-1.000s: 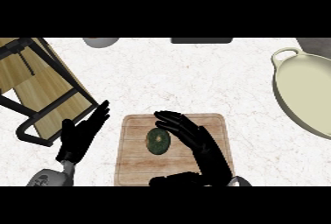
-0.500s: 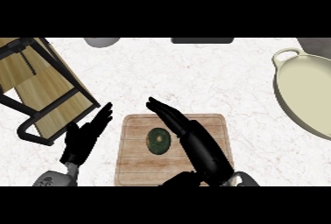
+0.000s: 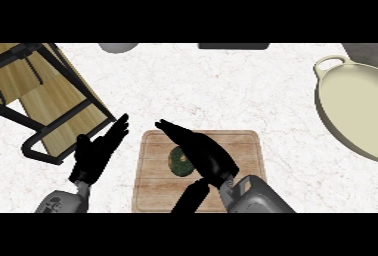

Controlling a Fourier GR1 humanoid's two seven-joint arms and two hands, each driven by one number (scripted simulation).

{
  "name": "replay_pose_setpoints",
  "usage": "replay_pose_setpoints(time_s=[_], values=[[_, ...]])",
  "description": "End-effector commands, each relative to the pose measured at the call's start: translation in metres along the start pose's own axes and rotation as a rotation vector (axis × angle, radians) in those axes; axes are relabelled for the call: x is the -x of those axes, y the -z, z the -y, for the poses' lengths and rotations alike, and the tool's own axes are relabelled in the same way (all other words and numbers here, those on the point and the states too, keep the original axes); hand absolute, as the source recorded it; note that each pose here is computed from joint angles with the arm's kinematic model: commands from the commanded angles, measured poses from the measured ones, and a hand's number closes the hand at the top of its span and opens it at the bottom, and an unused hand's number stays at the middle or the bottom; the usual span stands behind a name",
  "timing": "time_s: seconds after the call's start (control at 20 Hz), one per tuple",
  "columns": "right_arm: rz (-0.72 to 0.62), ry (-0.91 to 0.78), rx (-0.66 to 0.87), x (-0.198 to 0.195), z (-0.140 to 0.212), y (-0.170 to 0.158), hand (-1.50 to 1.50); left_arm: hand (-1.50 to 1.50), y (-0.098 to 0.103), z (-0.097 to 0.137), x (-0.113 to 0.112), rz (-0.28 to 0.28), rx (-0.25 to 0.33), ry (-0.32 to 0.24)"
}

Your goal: Pick the squash from the cutting board and place it in the pot

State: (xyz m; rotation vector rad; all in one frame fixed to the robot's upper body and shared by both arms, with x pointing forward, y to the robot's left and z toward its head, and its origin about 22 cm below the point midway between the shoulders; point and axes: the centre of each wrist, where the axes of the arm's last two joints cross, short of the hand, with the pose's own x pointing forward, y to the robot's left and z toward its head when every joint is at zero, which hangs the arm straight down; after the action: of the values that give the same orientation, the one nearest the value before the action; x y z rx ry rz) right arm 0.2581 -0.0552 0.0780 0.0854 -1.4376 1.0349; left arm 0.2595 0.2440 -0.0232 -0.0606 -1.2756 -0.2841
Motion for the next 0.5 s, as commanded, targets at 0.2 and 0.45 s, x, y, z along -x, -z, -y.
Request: replay_pose_setpoints(time_s=[0.2, 0.45], values=[[-0.044, -0.069, -0.007, 0.064, 0.001, 0.017, -1.50, 0.00, -0.002, 0.005, -0.003, 0.000, 0.002, 0.006], [0.004, -0.036, 0.046, 0.091, 0.010, 0.020, -1.50, 0.00, 0.011, 0.012, -0.002, -0.008, -0.007, -0.006]])
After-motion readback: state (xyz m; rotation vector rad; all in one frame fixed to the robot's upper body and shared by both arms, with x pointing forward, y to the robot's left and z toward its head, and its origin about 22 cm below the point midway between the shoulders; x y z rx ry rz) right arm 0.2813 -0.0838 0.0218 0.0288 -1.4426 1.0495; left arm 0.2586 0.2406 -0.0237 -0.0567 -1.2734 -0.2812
